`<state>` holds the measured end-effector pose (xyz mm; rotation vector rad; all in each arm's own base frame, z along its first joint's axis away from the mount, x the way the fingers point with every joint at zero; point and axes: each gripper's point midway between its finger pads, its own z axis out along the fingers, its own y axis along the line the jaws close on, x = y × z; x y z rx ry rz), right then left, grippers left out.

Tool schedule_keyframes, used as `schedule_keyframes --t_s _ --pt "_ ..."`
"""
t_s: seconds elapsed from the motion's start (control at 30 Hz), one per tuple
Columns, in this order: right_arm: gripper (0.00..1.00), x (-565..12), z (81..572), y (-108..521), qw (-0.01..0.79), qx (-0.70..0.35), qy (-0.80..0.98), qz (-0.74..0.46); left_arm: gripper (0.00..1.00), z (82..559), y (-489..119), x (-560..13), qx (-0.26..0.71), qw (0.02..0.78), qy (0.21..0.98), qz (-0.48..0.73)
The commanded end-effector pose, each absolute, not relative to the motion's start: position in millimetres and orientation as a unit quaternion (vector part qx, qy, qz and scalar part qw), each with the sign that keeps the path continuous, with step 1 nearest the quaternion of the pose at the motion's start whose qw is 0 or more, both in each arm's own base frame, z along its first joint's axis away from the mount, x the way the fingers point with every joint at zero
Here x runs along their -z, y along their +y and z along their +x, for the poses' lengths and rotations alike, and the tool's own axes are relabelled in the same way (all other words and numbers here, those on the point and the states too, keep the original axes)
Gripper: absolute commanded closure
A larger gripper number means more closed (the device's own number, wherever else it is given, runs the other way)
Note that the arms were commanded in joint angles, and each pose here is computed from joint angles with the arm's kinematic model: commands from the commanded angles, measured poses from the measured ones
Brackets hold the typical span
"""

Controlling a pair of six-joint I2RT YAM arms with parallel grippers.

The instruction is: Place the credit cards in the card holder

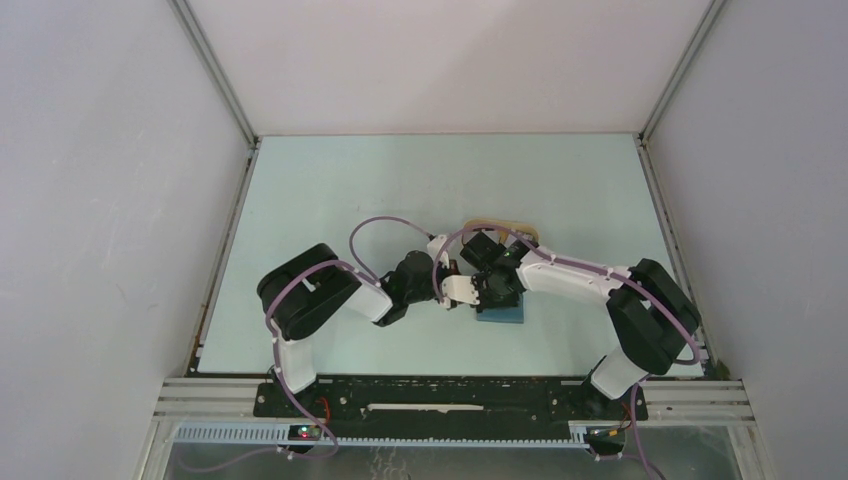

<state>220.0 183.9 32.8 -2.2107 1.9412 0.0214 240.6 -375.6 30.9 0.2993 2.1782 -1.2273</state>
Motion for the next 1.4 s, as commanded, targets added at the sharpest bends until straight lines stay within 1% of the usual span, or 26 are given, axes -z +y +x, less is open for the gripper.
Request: schedule_keyframes --t_s 0.0,0.37,0.5,0.6,0.77,0.9,0.97,1.07,1.23,1.3,1.37 --pt "1.00 -16 215 179 0.069 -0.003 0.659 -0.749 0.93 245 -378 -48 0.491 0.324 0.802 0.107" --pt "1.00 -7 211 177 0.046 -0.009 0.664 -0.746 0.87 244 -371 -59 0.505 0.336 0.789 0.095" --pt "1.00 -6 212 174 0.041 -0.010 0.670 -0.741 0.82 245 -364 -67 0.505 0.348 0.785 0.090" --pt "1.00 -12 214 175 0.054 -0.020 0.679 -0.732 0.79 245 -359 -71 0.503 0.357 0.782 0.089" --pt "0.84 -36 217 181 0.101 -0.052 0.687 -0.717 0.74 246 -354 -77 0.500 0.369 0.778 0.089" --pt "0.73 -51 218 178 0.123 -0.065 0.692 -0.709 0.68 246 -351 -84 0.499 0.380 0.773 0.091" --pt "0.69 -57 218 178 0.134 -0.073 0.694 -0.704 0.66 245 -348 -87 0.497 0.387 0.771 0.092" --pt "0.65 -65 219 178 0.149 -0.088 0.695 -0.698 0.64 245 -344 -91 0.493 0.397 0.768 0.092" --pt "0.66 -81 222 181 0.186 -0.120 0.699 -0.680 0.62 244 -333 -102 0.481 0.428 0.758 0.104" --pt "0.69 -89 219 188 0.205 -0.155 0.692 -0.675 0.61 244 -327 -110 0.475 0.446 0.751 0.110" --pt "0.76 -93 214 194 0.214 -0.183 0.684 -0.673 0.59 243 -321 -117 0.470 0.464 0.742 0.116"
